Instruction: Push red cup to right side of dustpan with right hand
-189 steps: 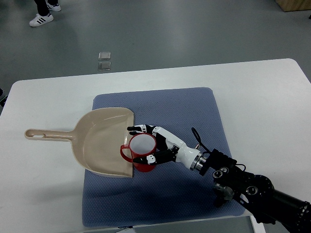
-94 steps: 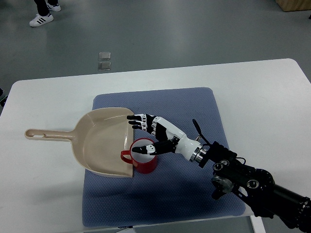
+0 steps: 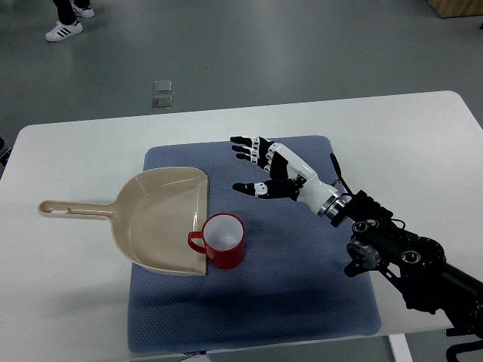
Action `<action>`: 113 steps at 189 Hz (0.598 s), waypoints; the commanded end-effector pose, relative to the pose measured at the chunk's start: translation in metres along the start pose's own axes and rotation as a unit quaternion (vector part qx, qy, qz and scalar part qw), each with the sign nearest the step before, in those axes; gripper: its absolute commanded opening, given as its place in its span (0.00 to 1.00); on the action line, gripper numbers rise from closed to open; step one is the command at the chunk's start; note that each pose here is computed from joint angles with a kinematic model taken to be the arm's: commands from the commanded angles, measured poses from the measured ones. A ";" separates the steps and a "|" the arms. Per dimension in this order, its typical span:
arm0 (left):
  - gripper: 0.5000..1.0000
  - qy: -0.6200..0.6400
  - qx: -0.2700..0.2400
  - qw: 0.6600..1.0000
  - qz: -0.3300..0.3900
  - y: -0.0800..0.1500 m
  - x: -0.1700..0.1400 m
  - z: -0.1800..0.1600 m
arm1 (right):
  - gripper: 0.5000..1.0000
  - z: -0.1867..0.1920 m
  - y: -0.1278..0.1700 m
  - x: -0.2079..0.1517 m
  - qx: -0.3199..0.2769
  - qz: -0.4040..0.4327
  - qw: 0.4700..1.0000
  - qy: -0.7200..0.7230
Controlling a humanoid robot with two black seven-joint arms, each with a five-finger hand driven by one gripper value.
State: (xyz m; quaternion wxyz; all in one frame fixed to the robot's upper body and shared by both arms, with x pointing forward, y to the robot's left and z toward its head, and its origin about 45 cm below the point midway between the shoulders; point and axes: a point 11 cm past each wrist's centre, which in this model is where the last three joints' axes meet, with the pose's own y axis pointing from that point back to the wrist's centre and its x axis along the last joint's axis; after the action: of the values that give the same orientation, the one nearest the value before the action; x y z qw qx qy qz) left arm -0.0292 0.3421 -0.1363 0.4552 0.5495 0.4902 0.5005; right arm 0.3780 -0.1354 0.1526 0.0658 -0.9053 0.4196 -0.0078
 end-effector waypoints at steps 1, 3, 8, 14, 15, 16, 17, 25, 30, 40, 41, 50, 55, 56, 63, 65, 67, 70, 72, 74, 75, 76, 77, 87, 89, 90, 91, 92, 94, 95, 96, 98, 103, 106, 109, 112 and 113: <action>1.00 0.000 0.000 1.000 0.000 0.000 0.000 0.000 | 0.83 -0.007 -0.004 0.016 0.006 0.023 1.000 -0.006; 1.00 0.000 0.000 1.000 0.000 0.000 0.000 0.000 | 0.83 -0.007 -0.004 0.018 0.007 0.027 1.000 -0.009; 1.00 0.000 0.000 1.000 0.000 0.000 0.000 0.000 | 0.83 -0.009 -0.004 0.023 0.011 0.039 0.999 -0.020; 1.00 0.000 0.000 1.000 0.000 0.000 0.000 0.000 | 0.83 -0.011 -0.004 0.030 0.015 0.051 0.998 -0.028; 1.00 0.000 0.000 1.000 0.000 0.000 0.000 0.000 | 0.83 -0.011 -0.004 0.030 0.015 0.051 0.998 -0.028; 1.00 0.000 0.000 1.000 0.000 0.000 0.000 0.000 | 0.83 -0.013 -0.004 0.033 0.016 0.057 0.998 -0.031; 1.00 0.000 0.000 1.000 0.000 0.000 0.000 0.000 | 0.83 -0.013 -0.004 0.033 0.016 0.057 0.998 -0.031; 1.00 0.000 0.000 1.000 0.001 0.000 0.000 0.000 | 0.83 -0.017 -0.006 0.041 0.024 0.073 0.996 -0.045; 1.00 0.000 0.000 1.000 0.001 0.000 0.000 0.000 | 0.83 -0.018 -0.005 0.046 0.028 0.086 0.994 -0.058; 1.00 0.000 0.000 1.000 0.000 0.000 0.000 0.000 | 0.83 -0.022 -0.006 0.055 0.037 0.107 0.991 -0.077; 1.00 0.000 0.000 1.000 0.000 0.000 0.000 0.000 | 0.83 -0.022 -0.006 0.055 0.037 0.107 0.991 -0.077; 1.00 0.000 0.000 1.000 0.000 0.000 0.000 0.000 | 0.83 -0.029 -0.005 0.066 0.048 0.128 0.986 -0.094; 1.00 0.000 0.000 1.000 0.000 0.000 0.000 0.000 | 0.83 -0.031 -0.004 0.071 0.052 0.137 0.984 -0.102; 1.00 0.000 0.000 1.000 0.000 0.000 0.000 0.000 | 0.83 -0.031 -0.004 0.071 0.052 0.137 0.984 -0.102; 1.00 0.000 0.000 1.000 0.000 0.000 0.000 0.000 | 0.83 -0.035 -0.003 0.079 0.063 0.154 0.978 -0.123; 1.00 0.000 0.000 1.000 0.001 0.000 0.000 0.000 | 0.83 -0.036 -0.002 0.081 0.065 0.159 0.977 -0.128; 1.00 0.000 0.000 1.000 0.000 0.000 0.000 0.000 | 0.83 -0.036 -0.002 0.082 0.067 0.163 0.975 -0.133; 1.00 0.000 0.000 1.000 0.001 0.000 0.000 0.000 | 0.83 -0.037 -0.002 0.084 0.069 0.168 0.973 -0.138; 1.00 0.000 0.000 1.000 0.001 0.000 0.000 0.000 | 0.83 -0.037 -0.001 0.085 0.071 0.173 0.972 -0.144; 1.00 0.000 0.000 1.000 0.000 0.000 0.000 0.000 | 0.83 -0.038 -0.002 0.087 0.074 0.177 0.970 -0.150; 1.00 0.000 0.000 1.000 0.001 0.000 0.000 0.000 | 0.83 -0.039 -0.001 0.088 0.077 0.181 0.968 -0.155; 1.00 0.000 0.000 1.000 0.001 0.000 0.000 0.000 | 0.83 -0.039 -0.001 0.088 0.077 0.181 0.968 -0.155; 1.00 0.000 0.000 1.000 0.001 0.000 0.000 0.000 | 0.83 -0.040 -0.001 0.090 0.079 0.185 0.966 -0.160; 1.00 0.000 0.000 1.000 0.000 0.000 0.000 0.000 | 0.83 -0.041 0.002 0.100 0.089 0.209 0.956 -0.186; 1.00 0.000 0.000 1.000 0.000 0.000 0.000 0.000 | 0.83 -0.041 0.003 0.101 0.091 0.214 0.954 -0.191; 1.00 0.000 0.000 1.000 0.000 0.000 0.000 0.000 | 0.83 -0.041 0.003 0.101 0.091 0.214 0.954 -0.191; 1.00 0.000 0.000 1.000 0.000 0.000 0.000 0.000 | 0.83 -0.041 0.004 0.103 0.092 0.219 0.952 -0.194; 1.00 0.000 0.000 1.000 0.000 0.000 0.000 0.000 | 0.83 -0.041 0.004 0.103 0.092 0.219 0.952 -0.194; 1.00 0.000 0.000 1.000 0.001 0.000 0.000 0.000 | 0.83 -0.041 0.004 0.105 0.094 0.224 0.950 -0.199; 1.00 0.000 0.000 1.000 0.000 0.000 0.000 0.000 | 0.83 -0.041 0.004 0.105 0.095 0.228 0.948 -0.203; 1.00 0.000 0.000 1.000 0.000 0.000 0.000 0.000 | 0.83 -0.041 0.004 0.105 0.095 0.228 0.948 -0.203; 1.00 0.000 0.000 1.000 0.001 0.000 0.000 0.000 | 0.83 -0.040 0.005 0.106 0.096 0.231 0.946 -0.207; 1.00 0.000 0.000 1.000 0.001 0.000 0.000 0.000 | 0.83 -0.039 0.006 0.109 0.098 0.241 0.941 -0.216; 1.00 0.000 0.000 1.000 0.001 0.000 0.000 0.000 | 0.83 -0.040 0.007 0.110 0.099 0.244 0.940 -0.217; 1.00 0.000 0.000 1.000 0.000 0.000 0.000 0.000 | 0.83 -0.039 0.008 0.111 0.099 0.250 0.937 -0.221; 1.00 0.000 0.000 1.000 0.000 0.000 0.000 0.000 | 0.83 -0.038 0.008 0.112 0.100 0.253 0.936 -0.224; 1.00 0.000 0.000 1.000 0.001 0.000 0.000 0.000 | 0.83 -0.038 0.008 0.112 0.100 0.256 0.935 -0.226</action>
State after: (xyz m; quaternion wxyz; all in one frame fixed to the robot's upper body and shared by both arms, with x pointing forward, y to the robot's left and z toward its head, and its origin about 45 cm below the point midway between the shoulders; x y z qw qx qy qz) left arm -0.0292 0.3421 -0.1363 0.4552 0.5495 0.4902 0.5005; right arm 0.4391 -0.2209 0.1874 0.2304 -0.7625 0.5864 0.1470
